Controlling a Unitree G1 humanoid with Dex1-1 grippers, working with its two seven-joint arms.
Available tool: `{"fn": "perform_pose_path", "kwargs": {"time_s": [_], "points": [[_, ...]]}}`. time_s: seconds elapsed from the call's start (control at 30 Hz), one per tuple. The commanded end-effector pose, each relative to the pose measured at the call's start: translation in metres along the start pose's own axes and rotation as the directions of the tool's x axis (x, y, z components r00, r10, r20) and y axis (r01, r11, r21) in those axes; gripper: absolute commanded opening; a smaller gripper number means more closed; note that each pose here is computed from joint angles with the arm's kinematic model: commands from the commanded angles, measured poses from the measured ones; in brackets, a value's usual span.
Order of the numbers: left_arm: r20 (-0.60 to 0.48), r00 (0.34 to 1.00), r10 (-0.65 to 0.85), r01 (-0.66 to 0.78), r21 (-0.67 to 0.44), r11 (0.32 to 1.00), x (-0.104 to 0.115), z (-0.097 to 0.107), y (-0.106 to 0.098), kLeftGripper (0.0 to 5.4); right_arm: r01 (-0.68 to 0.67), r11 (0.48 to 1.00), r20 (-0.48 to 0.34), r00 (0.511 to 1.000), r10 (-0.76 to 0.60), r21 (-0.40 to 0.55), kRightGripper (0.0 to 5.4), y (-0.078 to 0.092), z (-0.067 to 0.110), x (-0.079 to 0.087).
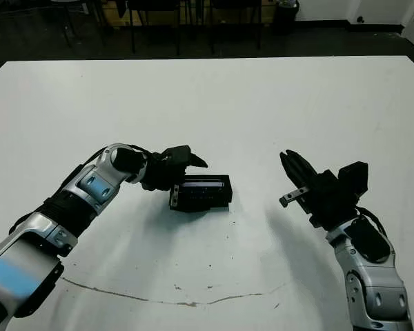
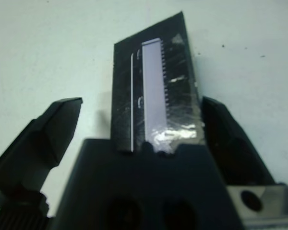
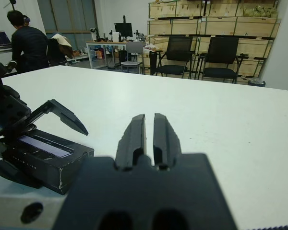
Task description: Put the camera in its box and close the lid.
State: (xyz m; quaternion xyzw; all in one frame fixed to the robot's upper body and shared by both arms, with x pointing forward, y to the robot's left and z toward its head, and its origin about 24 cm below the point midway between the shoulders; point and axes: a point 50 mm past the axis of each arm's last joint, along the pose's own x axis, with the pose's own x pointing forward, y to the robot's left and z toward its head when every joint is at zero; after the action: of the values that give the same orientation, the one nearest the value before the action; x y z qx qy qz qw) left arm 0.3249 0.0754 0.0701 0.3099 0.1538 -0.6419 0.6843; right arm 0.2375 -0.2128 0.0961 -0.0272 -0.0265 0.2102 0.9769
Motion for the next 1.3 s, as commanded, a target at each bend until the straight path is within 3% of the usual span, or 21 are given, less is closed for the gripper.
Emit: {"fn": "perform_pose_path", "kwargs": {"time_s": [0.03,0.67,1.0,1.3], "points": [[-0.100,0.990,-0.097,0.088,-0.089,0.992,0.010,-0.034,-0.025,5.39,0.002,1.000,-0.022,1.000,-0.001,0.011,0.00,0.000,-0.004,-0.002],[-0.006,0.997,-0.079,0.079,-0.054,0.995,-0.018,-0.021,-0.042,5.39,0.001,1.000,-0.008,1.000,-0.001,0.004,0.00,-0.001,-0.007,-0.002],[-0.053,0.999,0.005,-0.008,-0.058,0.998,-0.040,-0.030,-0.040,5.39,0.003,1.000,-0.010,1.000,-0.003,0.010,0.00,-0.001,-0.009,-0.002],[-0.100,0.991,0.085,-0.088,-0.026,0.996,-0.043,-0.031,-0.036,5.39,-0.007,1.000,-0.006,1.000,0.007,0.007,0.00,-0.002,-0.010,-0.003]]}}
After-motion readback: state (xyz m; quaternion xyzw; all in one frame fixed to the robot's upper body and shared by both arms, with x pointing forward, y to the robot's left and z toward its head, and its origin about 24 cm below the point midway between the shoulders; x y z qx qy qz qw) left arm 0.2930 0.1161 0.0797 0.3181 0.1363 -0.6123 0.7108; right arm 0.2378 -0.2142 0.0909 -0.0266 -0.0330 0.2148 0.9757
